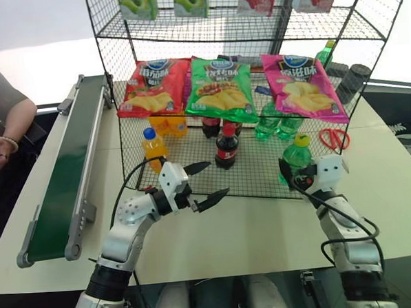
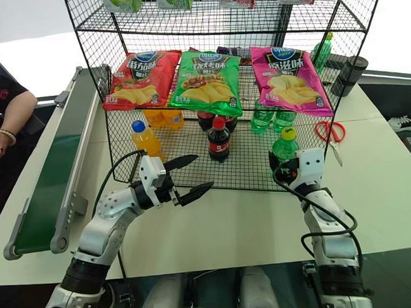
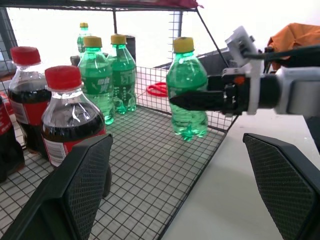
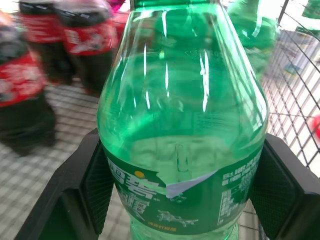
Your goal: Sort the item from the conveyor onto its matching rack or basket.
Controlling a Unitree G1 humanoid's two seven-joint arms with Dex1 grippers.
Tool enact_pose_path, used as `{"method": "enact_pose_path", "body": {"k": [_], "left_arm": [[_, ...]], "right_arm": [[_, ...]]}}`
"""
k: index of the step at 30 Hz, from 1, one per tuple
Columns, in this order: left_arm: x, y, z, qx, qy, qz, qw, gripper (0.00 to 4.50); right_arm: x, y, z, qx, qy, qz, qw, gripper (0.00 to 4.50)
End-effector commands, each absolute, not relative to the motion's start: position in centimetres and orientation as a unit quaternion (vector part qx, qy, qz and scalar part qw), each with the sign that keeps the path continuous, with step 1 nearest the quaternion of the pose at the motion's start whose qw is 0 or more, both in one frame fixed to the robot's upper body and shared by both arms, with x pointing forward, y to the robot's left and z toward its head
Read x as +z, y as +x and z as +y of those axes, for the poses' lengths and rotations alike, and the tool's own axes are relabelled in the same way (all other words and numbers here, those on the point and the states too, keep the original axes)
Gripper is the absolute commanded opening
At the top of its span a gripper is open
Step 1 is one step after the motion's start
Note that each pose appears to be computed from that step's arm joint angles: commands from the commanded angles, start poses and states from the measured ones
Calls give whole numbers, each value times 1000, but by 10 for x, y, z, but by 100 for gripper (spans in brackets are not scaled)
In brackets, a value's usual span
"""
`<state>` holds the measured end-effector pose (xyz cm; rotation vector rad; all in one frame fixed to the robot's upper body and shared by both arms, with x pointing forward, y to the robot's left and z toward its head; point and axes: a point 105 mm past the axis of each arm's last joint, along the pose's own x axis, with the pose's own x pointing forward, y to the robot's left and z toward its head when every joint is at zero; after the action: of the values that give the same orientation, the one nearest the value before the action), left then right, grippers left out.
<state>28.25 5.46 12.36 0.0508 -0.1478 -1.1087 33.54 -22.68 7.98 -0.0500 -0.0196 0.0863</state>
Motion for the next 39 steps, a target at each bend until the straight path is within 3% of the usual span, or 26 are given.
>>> {"method": "enact_pose_path", "body": {"k": [1,12,14,15,22,33,39], "left_arm": [[135,278,50,-533,25,-87,841,445],[134,278,46,-540,37,-84,837,445],[134,278,45,-540,34,-84,837,450],[135,279,44,-539,30,-85,838,450],[135,279,44,-540,26,-84,837,450],[139,291,56,-514,-4,-70,855,450],[131,297,109,-454,29,-27,890,450]], "right_arm": [[101,349,-232,22,-18,-67,997,311],[91,367,-233,14,10,-66,998,311],[90,366,-233,18,13,-66,998,418],[91,365,-232,20,12,-67,997,445],[100,351,-229,27,-16,-81,996,445],[117,302,-210,69,-81,-72,992,445],[136,267,-202,160,-122,-70,977,445]]}}
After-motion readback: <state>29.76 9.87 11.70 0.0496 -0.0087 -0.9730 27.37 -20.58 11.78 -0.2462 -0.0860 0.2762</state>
